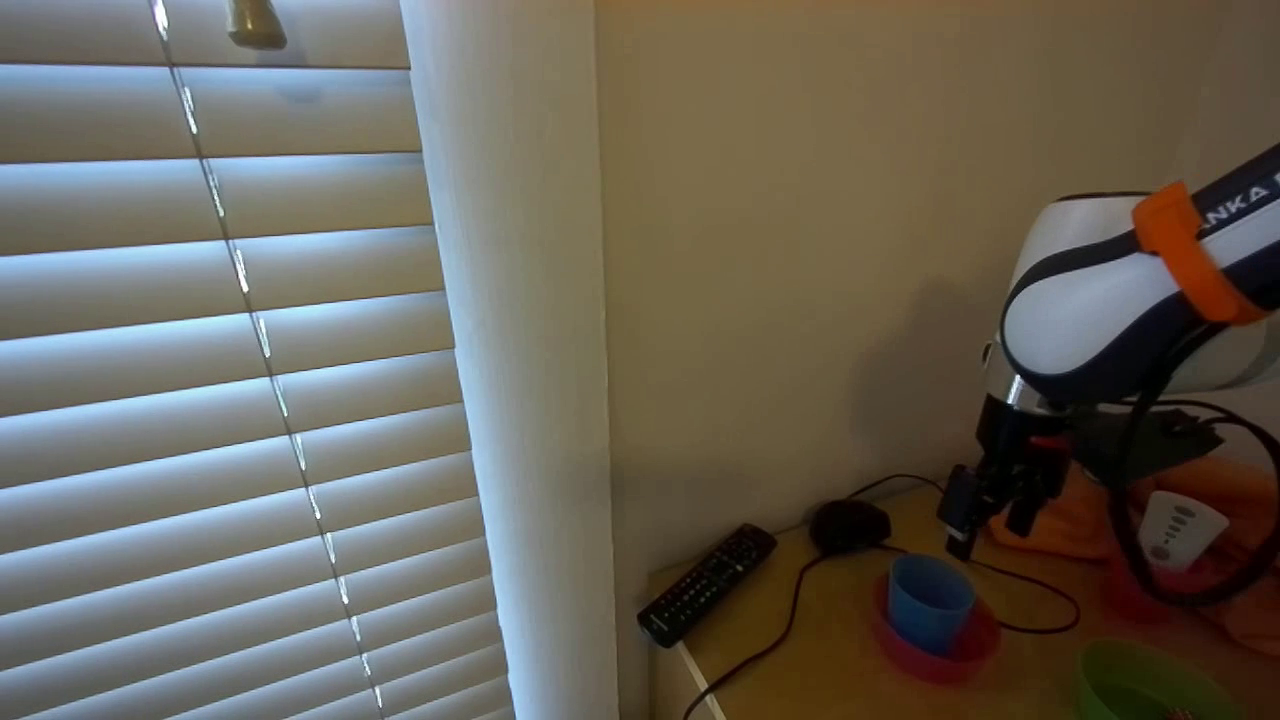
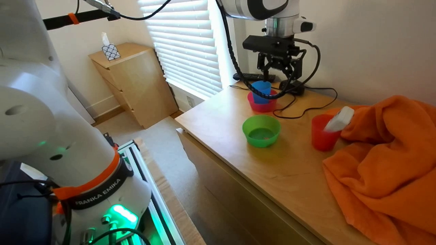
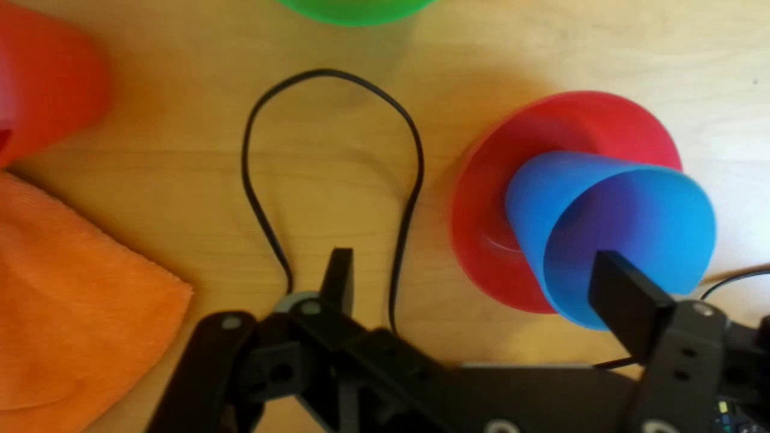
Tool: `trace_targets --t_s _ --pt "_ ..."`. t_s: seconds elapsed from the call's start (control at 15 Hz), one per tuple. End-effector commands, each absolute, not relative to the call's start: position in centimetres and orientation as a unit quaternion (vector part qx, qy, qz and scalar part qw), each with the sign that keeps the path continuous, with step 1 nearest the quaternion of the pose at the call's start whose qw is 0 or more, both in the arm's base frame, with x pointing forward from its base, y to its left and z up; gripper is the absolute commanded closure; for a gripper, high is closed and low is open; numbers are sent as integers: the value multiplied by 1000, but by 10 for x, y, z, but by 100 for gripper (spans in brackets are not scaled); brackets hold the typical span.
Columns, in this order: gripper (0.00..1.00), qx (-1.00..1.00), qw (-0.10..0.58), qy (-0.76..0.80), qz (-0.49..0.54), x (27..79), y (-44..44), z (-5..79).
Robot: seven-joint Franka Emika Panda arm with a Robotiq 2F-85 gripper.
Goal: Put the blue cup in the green bowl
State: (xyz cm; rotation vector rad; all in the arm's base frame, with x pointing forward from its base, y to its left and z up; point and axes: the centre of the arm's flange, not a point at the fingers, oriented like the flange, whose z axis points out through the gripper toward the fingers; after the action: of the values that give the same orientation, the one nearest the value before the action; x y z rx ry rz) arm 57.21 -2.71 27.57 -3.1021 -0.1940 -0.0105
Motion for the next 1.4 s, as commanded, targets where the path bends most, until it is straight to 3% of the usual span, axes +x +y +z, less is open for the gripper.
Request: trace_targets --t_s 0.0,0.07,0.13,0.2,0.27,0.87,1.33 --pt "0 -997 15 -82 2 600 -7 257" --pt "1 -996 15 -86 5 607 -3 251" --pt "10 -996 16 -88 8 612 0 247" --pt "26 -996 15 -87 11 617 2 244" --pt "30 -996 15 -86 15 619 3 241" --pt "100 -988 -27 -93 119 591 45 240" --pt "99 -984 -77 -101 128 557 64 280"
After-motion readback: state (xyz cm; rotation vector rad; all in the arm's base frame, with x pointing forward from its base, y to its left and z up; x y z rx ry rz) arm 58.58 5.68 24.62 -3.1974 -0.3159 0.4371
